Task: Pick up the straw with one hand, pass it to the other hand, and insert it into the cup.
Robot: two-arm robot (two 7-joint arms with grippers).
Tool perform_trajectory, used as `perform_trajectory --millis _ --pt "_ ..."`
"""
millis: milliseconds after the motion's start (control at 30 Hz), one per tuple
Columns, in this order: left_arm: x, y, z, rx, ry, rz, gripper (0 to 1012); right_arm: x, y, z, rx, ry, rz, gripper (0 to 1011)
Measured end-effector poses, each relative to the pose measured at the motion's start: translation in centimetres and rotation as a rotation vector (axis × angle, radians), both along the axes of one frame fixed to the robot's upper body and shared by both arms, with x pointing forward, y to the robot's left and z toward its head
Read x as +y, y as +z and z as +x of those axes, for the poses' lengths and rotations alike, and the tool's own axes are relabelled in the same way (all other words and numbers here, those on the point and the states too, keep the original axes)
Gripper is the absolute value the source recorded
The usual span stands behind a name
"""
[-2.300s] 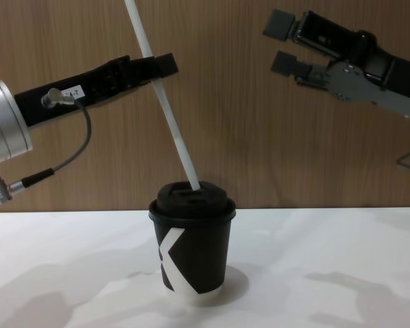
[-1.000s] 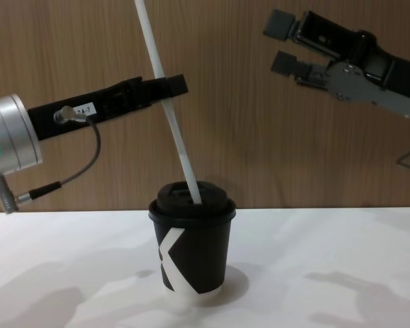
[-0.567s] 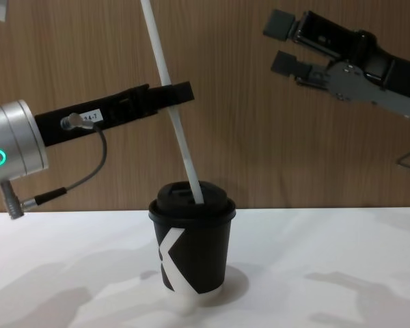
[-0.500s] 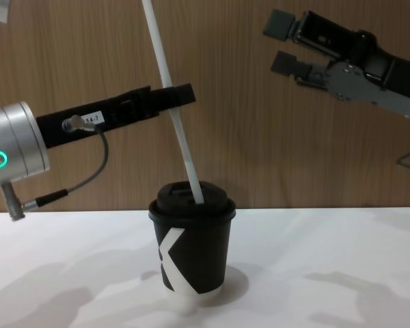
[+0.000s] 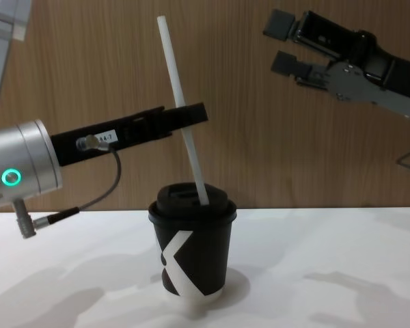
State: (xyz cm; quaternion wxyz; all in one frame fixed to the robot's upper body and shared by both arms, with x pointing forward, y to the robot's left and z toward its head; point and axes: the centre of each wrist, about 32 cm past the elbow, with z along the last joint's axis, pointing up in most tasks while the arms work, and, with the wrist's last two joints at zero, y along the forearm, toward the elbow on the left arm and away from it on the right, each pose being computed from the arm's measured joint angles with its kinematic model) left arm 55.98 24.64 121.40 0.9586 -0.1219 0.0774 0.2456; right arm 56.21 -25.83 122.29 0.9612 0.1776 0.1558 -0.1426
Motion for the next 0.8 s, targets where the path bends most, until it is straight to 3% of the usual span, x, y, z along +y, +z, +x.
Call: perform_trajectory --millis 167,300,533,733,800 --pt "-0.23 -0.32 -0.02 0.011 -0.004 0.006 17 0.00 0.00 0.00 0.000 0.000 0.000 1001" --pt "-0.40 -0.56 -0.08 0.018 -0.004 0.008 107 0.00 0.00 0.00 0.000 0.000 0.000 1001" --pt "-0.53 -0.87 -0.27 0.025 0.005 0.006 304 0.00 0.00 0.00 0.000 0.000 0.000 1001" --pt "-0.47 -0.72 -0.49 0.017 0.015 0.001 532 0.00 0.00 0.00 0.000 0.000 0.000 1001" --pt "-0.37 -0.59 -0.61 0.011 0.021 -0.002 564 0.00 0.00 0.00 0.000 0.000 0.000 1001"
